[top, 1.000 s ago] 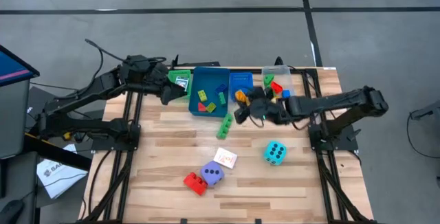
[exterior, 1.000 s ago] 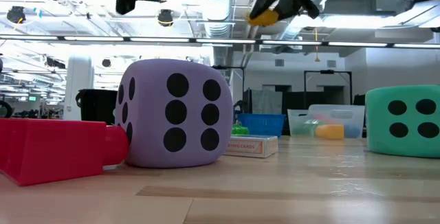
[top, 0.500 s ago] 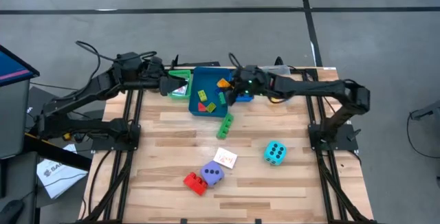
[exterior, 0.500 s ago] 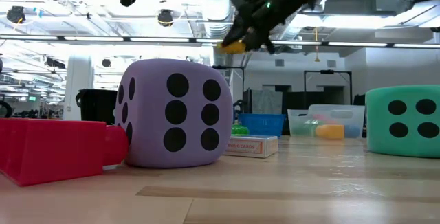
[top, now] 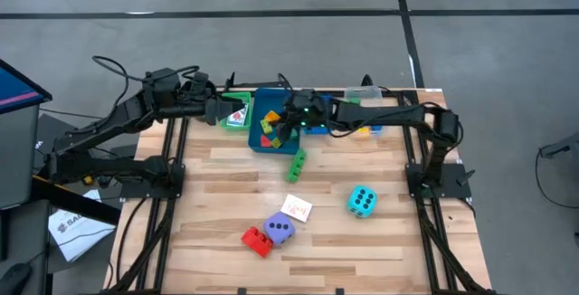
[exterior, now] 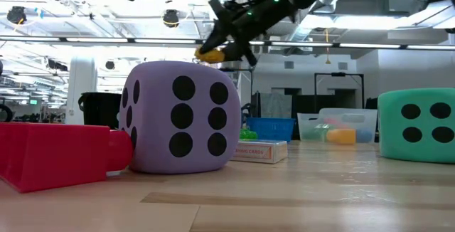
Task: Pick & Place Toys
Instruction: Put the small yellow game piece into the dark blue bin, then put the blue dice into the blue bin
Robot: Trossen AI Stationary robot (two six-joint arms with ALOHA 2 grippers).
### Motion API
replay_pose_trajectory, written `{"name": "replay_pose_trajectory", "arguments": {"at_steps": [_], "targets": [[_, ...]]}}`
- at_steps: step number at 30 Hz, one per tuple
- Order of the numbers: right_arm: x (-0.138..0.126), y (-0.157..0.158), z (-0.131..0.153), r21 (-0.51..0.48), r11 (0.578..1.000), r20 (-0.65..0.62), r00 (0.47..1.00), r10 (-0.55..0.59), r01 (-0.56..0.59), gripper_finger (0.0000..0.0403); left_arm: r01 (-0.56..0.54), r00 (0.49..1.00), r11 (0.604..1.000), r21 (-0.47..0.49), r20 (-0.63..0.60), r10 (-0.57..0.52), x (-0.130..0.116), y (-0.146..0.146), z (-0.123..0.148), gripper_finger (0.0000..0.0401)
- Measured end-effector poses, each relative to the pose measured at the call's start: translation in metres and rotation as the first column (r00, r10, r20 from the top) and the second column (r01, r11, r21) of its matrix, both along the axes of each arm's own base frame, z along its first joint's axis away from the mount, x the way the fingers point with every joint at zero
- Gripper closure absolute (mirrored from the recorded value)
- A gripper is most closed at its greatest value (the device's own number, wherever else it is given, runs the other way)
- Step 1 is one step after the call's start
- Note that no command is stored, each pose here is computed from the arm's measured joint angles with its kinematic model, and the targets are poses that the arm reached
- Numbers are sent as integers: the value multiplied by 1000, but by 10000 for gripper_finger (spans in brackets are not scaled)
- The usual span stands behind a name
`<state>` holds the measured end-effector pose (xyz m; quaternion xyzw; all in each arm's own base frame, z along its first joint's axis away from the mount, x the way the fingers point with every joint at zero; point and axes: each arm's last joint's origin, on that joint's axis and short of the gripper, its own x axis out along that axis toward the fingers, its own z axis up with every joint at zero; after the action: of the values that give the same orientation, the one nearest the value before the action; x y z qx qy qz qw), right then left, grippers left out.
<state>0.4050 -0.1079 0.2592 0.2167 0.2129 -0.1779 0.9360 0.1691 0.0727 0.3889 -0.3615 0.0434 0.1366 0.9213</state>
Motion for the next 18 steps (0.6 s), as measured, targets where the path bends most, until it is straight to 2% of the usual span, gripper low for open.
{"name": "replay_pose_trajectory", "arguments": {"at_steps": [5,9,12,18], "targets": [[31,-2,5,33,999,35,999,32,-33,192,0,1000,1000,1,-1,0,0,0,0,193],[46,-6,4,78,997,-29,999,23,-20,162,9,1000,1000,2,-1,-9,0,0,0,193],[44,-7,9,91,996,-119,992,34,-23,147,34,999,998,51,-6,-34,-2,-2,1,193],[29,9,26,30,996,-227,970,89,-84,143,54,998,984,169,-21,-51,-13,-7,5,193]]}}
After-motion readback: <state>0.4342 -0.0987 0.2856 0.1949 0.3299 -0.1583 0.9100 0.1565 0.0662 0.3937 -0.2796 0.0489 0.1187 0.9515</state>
